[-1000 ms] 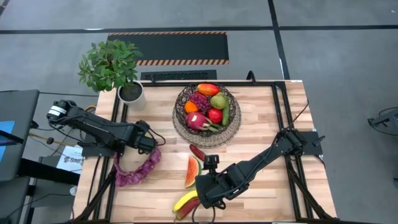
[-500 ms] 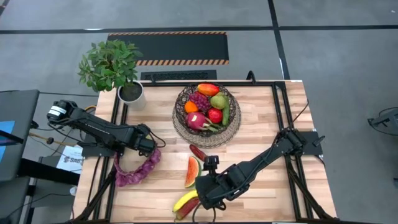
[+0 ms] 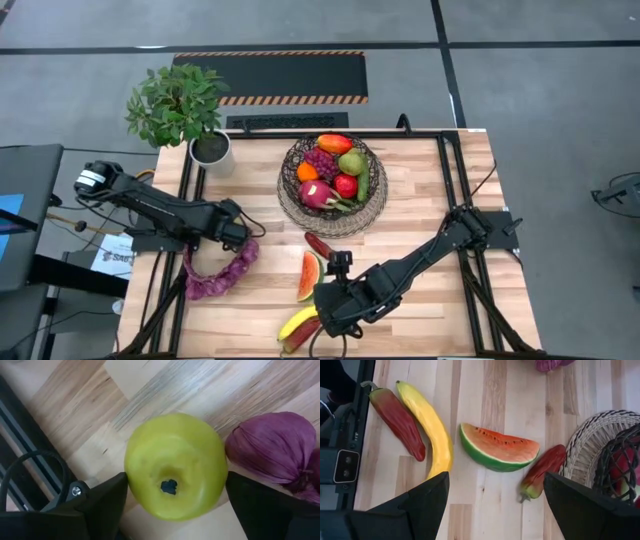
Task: Build produce basket
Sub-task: Put the green apple into the basket
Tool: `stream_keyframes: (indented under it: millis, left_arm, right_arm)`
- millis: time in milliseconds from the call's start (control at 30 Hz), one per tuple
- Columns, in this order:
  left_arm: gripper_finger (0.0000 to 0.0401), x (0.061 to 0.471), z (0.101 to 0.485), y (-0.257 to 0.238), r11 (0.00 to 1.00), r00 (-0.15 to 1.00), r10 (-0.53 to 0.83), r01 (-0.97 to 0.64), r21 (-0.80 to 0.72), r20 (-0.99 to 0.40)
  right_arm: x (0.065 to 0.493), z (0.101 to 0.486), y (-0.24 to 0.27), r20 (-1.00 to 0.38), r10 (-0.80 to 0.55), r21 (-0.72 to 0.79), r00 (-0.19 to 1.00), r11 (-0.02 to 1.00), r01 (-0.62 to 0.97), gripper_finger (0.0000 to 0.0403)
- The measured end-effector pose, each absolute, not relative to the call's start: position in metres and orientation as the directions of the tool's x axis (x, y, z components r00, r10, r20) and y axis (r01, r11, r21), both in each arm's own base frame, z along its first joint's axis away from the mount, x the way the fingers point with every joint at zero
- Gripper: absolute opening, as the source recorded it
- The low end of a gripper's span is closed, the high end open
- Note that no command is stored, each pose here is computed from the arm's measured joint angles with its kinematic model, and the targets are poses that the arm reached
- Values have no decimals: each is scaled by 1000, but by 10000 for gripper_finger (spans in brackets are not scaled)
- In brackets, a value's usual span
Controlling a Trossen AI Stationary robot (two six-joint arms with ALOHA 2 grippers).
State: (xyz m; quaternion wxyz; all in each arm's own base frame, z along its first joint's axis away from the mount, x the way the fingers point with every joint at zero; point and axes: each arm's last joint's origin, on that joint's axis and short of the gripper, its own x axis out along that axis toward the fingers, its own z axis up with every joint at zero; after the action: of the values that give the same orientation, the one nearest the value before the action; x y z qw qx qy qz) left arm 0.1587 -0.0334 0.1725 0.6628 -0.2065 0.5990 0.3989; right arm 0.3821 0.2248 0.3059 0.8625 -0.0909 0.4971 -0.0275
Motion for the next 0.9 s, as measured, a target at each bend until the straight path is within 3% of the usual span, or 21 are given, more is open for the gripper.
stream_keyframes:
  millis: [333,633,900]
  left_arm:
    - [272,156,172,-37,594,-5,299,-781,190,-954]
    - [270,176,204,-45,655,153,327,-748,107,-932]
    - [270,195,249,-60,731,350,350,-682,19,-869]
  right_arm:
    - [381,306,227,-853,-133,-178,505,983,-41,342]
    - [379,311,228,-829,-176,-228,530,973,-34,342]
    - [371,353,229,-707,-268,-321,654,946,40,342]
